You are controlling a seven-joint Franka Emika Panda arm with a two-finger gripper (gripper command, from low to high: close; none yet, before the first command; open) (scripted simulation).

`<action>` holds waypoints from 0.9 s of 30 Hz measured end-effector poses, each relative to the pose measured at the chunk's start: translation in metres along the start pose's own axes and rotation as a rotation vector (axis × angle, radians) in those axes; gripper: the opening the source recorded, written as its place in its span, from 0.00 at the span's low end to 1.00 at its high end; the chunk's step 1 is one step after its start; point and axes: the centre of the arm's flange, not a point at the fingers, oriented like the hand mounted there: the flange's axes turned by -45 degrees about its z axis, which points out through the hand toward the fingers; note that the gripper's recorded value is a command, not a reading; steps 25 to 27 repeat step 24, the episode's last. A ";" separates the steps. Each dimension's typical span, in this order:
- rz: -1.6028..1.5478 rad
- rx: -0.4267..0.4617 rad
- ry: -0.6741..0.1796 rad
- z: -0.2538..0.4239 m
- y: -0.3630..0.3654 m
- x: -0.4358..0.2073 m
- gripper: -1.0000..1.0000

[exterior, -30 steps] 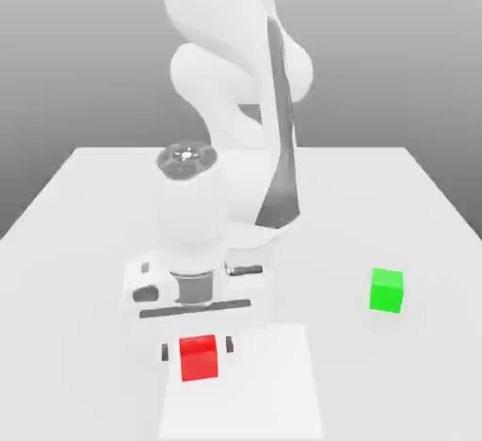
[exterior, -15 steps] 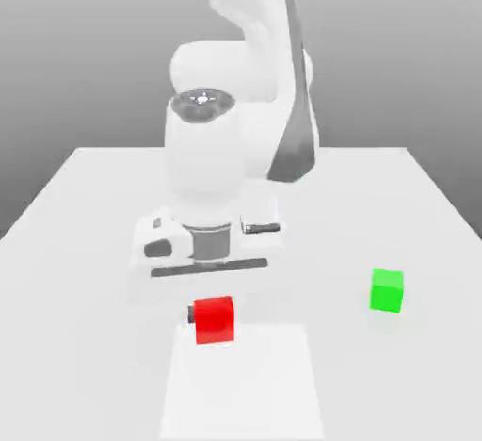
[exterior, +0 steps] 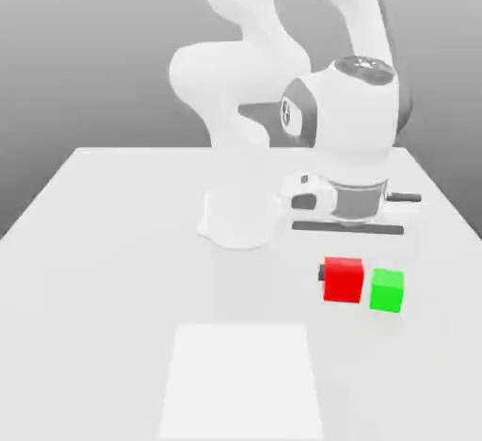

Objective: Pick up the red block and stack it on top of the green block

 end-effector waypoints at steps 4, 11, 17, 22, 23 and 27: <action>0.067 0.002 0.001 -0.005 -0.031 -0.037 0.00; 0.163 -0.018 0.016 0.000 -0.062 -0.089 0.00; 0.170 -0.054 0.040 0.032 -0.060 -0.086 0.00; 0.171 -0.027 0.020 0.053 -0.061 -0.089 0.00; 0.170 -0.015 0.013 0.056 -0.061 -0.090 0.00; 0.163 -0.005 0.006 0.058 -0.064 -0.093 1.00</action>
